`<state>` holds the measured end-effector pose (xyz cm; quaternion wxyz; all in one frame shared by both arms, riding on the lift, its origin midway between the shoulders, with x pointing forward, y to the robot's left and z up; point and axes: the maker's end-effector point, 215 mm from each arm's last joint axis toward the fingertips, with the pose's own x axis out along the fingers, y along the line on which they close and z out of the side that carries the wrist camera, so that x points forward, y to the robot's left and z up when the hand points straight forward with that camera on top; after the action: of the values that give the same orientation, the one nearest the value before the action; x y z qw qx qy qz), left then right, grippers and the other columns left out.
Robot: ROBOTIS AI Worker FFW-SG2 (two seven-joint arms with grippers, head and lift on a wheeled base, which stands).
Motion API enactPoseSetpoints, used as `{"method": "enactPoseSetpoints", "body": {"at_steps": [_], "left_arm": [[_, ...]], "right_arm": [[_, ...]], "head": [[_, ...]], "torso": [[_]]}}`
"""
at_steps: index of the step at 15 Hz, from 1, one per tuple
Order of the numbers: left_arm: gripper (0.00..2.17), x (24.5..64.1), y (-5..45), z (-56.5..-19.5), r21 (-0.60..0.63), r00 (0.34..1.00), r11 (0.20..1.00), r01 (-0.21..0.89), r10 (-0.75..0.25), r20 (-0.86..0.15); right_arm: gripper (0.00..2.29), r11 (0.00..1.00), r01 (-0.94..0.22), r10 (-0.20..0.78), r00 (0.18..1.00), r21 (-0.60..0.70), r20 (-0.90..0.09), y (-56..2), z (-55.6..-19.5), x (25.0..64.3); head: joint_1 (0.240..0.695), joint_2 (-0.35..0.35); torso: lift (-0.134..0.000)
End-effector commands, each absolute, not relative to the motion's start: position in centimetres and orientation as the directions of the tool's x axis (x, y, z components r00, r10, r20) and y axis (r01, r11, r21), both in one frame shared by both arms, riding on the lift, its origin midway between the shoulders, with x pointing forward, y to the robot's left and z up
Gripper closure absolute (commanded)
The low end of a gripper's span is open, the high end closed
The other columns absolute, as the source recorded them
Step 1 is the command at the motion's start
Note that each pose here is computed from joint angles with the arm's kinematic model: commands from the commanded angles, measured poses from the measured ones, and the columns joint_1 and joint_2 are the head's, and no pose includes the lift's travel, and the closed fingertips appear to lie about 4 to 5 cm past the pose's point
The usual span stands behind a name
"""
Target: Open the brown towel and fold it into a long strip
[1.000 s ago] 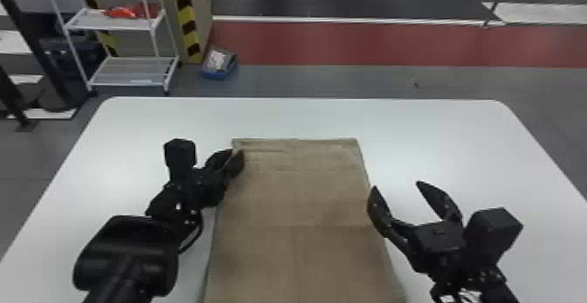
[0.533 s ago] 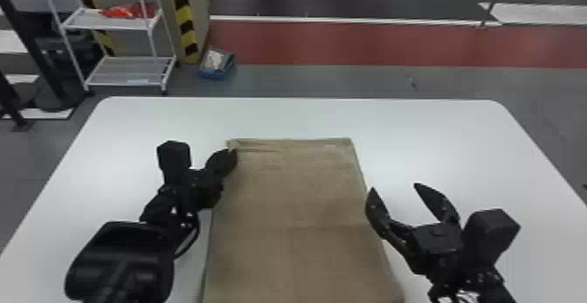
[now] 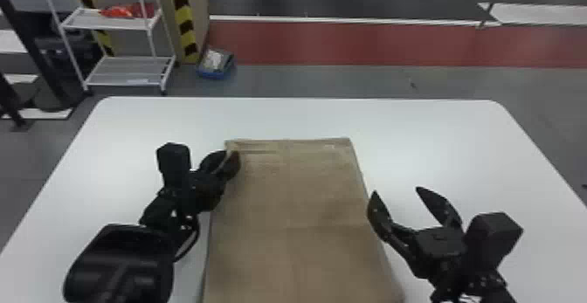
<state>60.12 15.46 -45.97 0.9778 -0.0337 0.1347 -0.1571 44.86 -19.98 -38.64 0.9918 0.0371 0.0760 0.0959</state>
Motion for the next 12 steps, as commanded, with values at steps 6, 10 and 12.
{"method": "enactPoseSetpoints", "body": {"at_steps": [6,10,12], "left_arm": [[0.88,59.9,14.9,-45.0,-0.106,0.917,0.946,0.306,-0.323,-0.233],[0.88,59.1,14.6,-43.7,-0.081,0.923,0.947,0.312,-0.322,-0.21],[0.86,59.1,14.8,-44.6,-0.071,0.919,0.951,0.302,-0.31,-0.244]], "right_arm": [[0.14,0.979,-0.173,0.189,0.969,0.107,-0.161,-20.5,-39.0,45.3],[0.14,0.979,-0.171,0.188,0.967,0.111,-0.169,-20.6,-39.3,45.3],[0.14,0.979,-0.172,0.19,0.967,0.112,-0.172,-20.5,-39.4,45.3]], "head": [[0.695,-0.053],[0.695,-0.06],[0.695,-0.061]], "torso": [[-0.123],[-0.123],[-0.123]]}}
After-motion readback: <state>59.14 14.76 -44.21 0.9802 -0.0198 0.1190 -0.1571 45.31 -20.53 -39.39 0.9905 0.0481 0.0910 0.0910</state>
